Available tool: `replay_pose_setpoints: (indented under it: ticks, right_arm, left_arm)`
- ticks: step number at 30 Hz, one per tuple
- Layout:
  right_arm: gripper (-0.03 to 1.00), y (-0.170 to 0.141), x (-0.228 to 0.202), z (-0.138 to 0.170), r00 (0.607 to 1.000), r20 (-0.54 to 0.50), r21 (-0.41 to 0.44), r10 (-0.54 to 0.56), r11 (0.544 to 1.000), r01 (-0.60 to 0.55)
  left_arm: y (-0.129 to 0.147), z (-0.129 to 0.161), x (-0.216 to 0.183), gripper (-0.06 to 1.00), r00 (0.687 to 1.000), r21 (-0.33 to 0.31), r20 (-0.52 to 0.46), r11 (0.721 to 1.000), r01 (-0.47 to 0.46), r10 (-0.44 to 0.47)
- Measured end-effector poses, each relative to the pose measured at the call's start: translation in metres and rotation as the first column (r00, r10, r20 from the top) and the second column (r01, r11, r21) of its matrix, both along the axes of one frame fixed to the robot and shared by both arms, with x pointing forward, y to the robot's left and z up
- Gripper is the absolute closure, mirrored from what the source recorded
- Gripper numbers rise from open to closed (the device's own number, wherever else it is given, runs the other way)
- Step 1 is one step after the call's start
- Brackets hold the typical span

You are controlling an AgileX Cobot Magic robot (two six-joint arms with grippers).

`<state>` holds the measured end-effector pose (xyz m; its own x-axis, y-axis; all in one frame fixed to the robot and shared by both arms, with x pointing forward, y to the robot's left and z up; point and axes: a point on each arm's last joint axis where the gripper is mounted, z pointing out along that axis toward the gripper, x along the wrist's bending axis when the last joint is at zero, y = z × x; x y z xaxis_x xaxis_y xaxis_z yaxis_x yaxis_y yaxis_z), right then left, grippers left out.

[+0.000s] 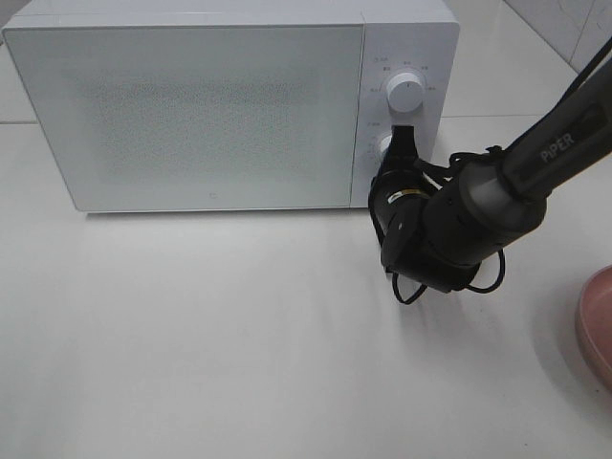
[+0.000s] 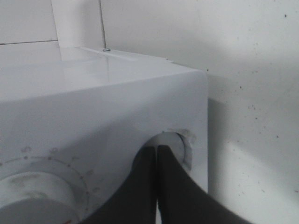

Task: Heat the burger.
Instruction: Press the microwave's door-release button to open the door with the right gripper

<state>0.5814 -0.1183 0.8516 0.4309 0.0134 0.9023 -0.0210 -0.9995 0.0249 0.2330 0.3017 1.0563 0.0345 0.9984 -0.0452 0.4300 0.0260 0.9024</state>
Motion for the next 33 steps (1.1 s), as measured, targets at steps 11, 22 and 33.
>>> replay_pose_setpoints:
  ticks: [11, 22, 33]
  right_arm:
    - [0.97, -0.002, 0.002, 0.000, 1.000, 0.007, -0.006, -0.002, 1.000, 0.002]
    - [0.97, 0.001, 0.007, -0.011, 1.000, -0.009, -0.004, -0.004, 1.000, 0.004]
    - [0.97, 0.001, 0.007, -0.011, 1.000, -0.009, -0.001, -0.011, 1.000, 0.011]
  left_arm:
    - [0.000, 0.000, 0.000, -0.02, 1.000, 0.000, 0.000, 1.000, 0.000, 0.000]
    - [0.000, 0.000, 0.000, -0.02, 1.000, 0.000, 0.000, 1.000, 0.000, 0.000]
    - [0.000, 0.000, 0.000, -0.02, 1.000, 0.000, 0.000, 1.000, 0.000, 0.000]
